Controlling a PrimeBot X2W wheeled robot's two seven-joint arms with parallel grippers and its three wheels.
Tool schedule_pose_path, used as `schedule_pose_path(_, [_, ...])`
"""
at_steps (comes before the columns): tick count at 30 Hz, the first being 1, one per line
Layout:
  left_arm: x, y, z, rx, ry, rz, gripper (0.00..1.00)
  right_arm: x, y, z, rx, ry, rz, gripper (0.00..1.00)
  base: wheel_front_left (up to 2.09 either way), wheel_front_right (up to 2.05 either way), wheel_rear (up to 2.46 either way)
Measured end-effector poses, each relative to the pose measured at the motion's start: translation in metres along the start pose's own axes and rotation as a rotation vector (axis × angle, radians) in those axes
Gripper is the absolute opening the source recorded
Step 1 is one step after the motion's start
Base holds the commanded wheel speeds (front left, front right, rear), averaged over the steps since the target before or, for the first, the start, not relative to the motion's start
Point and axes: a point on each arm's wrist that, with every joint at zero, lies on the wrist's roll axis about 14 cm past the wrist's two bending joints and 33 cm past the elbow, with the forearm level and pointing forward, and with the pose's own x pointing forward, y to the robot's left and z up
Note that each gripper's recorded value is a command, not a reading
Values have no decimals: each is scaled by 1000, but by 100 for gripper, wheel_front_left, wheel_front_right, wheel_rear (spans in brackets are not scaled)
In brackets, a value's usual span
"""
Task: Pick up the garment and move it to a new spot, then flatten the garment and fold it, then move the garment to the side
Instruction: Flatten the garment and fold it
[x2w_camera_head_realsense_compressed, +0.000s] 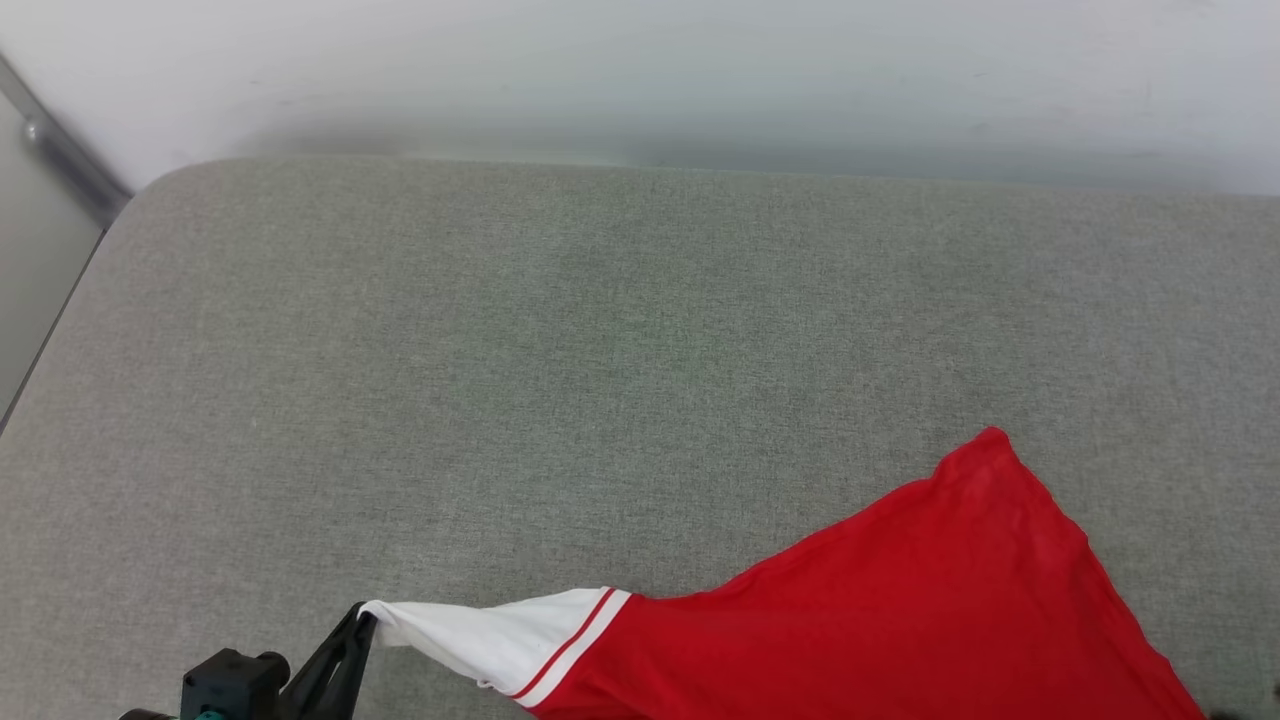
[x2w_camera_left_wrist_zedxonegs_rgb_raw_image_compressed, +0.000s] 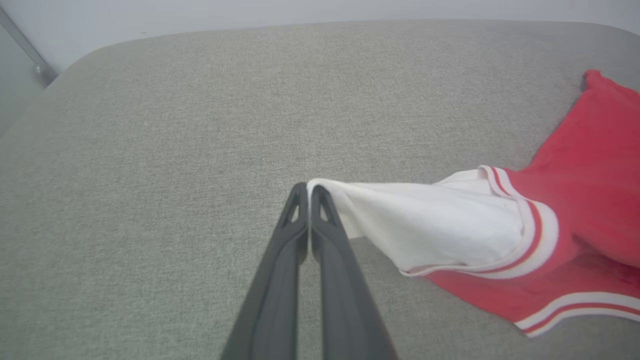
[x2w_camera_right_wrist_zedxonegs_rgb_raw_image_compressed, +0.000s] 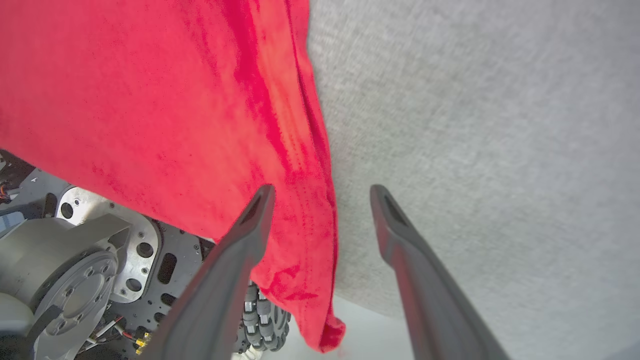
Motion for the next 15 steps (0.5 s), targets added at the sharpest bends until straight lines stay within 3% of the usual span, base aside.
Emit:
schedule_pose_path(7, [3, -2, 5, 0, -16, -7, 0, -42, -14, 111, -145, -248, -71, 100, 0, 0, 0])
schedule_pose_path(11, [9, -3, 8, 3, -24, -12, 0, -45, -3, 151, -241, -244, -66, 100, 0, 0, 0])
schedule_pose_path(15, [15, -3, 10, 3, -28, -13, 0, -27, 9, 172, -317, -153, -57, 100, 0, 0, 0])
